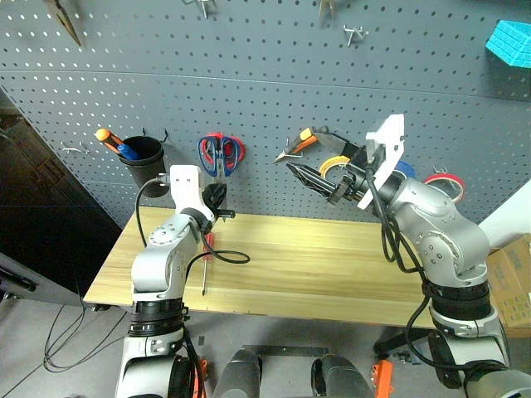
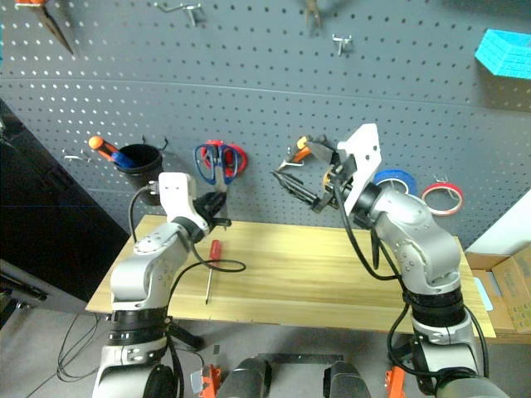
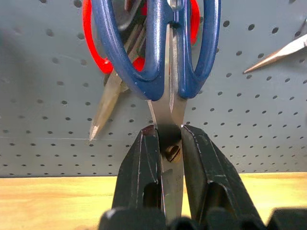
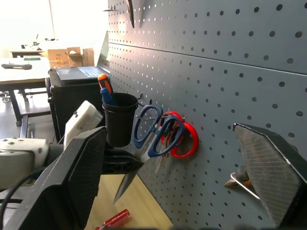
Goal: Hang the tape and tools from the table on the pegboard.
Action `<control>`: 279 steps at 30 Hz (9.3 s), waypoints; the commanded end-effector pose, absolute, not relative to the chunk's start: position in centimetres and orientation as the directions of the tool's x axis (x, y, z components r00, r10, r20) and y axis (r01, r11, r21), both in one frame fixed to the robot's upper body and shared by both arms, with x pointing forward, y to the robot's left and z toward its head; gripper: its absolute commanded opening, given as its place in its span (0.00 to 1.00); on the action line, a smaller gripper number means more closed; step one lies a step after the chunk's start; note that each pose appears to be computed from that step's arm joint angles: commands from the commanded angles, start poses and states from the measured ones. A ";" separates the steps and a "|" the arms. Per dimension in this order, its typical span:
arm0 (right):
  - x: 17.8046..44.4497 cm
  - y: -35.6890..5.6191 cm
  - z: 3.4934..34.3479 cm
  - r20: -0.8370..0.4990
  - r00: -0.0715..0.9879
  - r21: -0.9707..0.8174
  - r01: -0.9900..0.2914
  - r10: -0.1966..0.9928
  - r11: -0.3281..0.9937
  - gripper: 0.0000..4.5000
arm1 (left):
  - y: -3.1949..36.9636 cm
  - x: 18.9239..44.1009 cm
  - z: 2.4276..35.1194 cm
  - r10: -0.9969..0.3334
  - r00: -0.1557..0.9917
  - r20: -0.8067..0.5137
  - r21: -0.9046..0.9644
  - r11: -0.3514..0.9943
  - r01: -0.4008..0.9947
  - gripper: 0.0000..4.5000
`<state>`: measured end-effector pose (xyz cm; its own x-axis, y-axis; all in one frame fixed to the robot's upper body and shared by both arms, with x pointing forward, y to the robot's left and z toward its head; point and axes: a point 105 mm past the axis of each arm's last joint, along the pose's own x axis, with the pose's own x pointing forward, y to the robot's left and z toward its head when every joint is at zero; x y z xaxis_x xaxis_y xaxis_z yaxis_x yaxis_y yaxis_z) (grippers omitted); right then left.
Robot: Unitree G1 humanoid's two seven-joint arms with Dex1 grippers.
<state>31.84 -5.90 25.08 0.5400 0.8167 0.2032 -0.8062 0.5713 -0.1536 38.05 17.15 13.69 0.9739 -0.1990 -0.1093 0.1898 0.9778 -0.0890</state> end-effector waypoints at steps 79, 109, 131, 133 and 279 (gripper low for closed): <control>27.1 -4.3 15.6 -0.160 0.249 -0.224 -0.952 0.955 0.210 1.00 | 23.7 30.1 3.0 -0.023 0.771 -0.637 0.056 0.996 0.076 0.99; 27.7 -5.3 16.3 -0.222 0.171 -0.262 -0.959 0.960 0.111 1.00 | 25.3 37.1 5.3 0.114 0.819 -0.562 0.174 0.985 -0.018 0.55; 30.1 -6.4 17.4 -0.180 0.300 -0.297 -0.924 0.937 0.239 1.00 | 22.9 37.9 7.6 0.007 0.884 -0.467 0.212 0.972 0.104 0.17; 30.3 -6.6 18.3 -0.147 0.331 -0.296 -0.914 0.932 0.278 1.00 | 21.9 37.9 8.4 -0.043 0.901 -0.432 0.205 0.968 0.145 0.17; 31.9 -14.4 15.5 -0.020 0.990 -0.122 -0.142 0.141 0.982 1.00 | 16.2 35.2 14.4 -0.144 0.989 -0.038 0.101 0.984 0.147 0.99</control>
